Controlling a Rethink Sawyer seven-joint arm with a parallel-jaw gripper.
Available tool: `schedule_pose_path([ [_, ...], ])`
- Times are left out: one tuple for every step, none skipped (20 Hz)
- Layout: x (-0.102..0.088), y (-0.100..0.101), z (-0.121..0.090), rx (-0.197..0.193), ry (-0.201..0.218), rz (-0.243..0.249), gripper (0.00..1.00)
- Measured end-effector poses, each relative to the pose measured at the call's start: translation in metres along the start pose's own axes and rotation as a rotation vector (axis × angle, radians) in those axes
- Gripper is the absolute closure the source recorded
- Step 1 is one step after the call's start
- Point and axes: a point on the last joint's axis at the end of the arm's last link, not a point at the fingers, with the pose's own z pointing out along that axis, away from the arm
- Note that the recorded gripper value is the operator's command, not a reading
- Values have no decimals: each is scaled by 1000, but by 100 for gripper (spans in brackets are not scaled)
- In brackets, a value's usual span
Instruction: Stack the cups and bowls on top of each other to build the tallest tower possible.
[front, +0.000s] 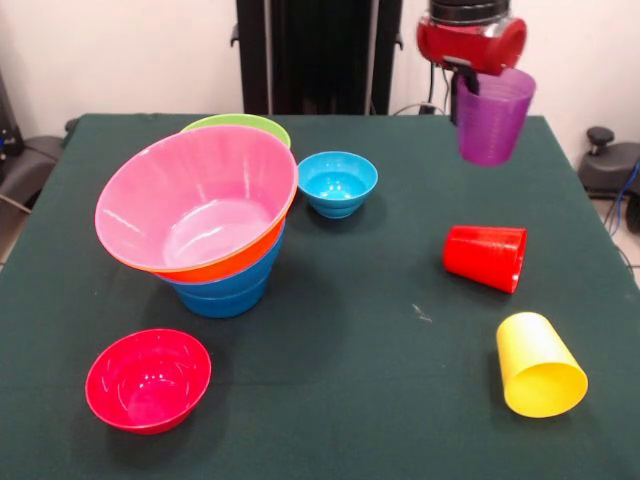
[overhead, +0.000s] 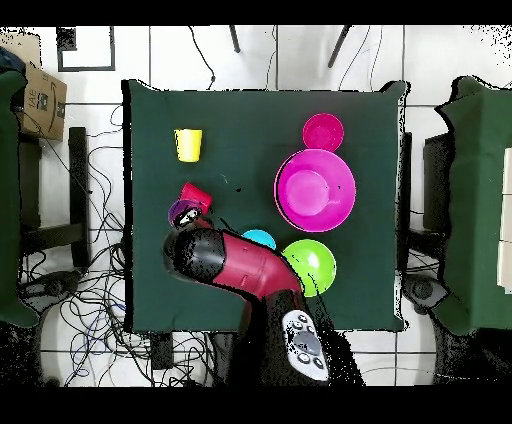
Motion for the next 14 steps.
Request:
schedule_pose_path([
  [-2,-2,-1,0,0,1,100],
  [-5,-5,-1,2,2,3,100],
  [-16,-16,-3,9,7,7,100],
  [-21,-21,-3,11,8,8,100],
  [-25,-25,-3,13,8,9,100],
  [-28,-28,-3,15,9,10,100],
  [-33,-33,-4,18,9,11,100],
  [-44,-45,-5,23,13,13,100],
  [-47,-49,-5,25,15,14,100],
  [-50,-52,-6,27,18,15,100],
  [-59,-66,-7,40,35,16,100],
  [-60,-70,-7,45,39,14,100],
  [-62,-73,-7,49,43,13,100],
  [-63,-76,-7,53,46,11,100],
])
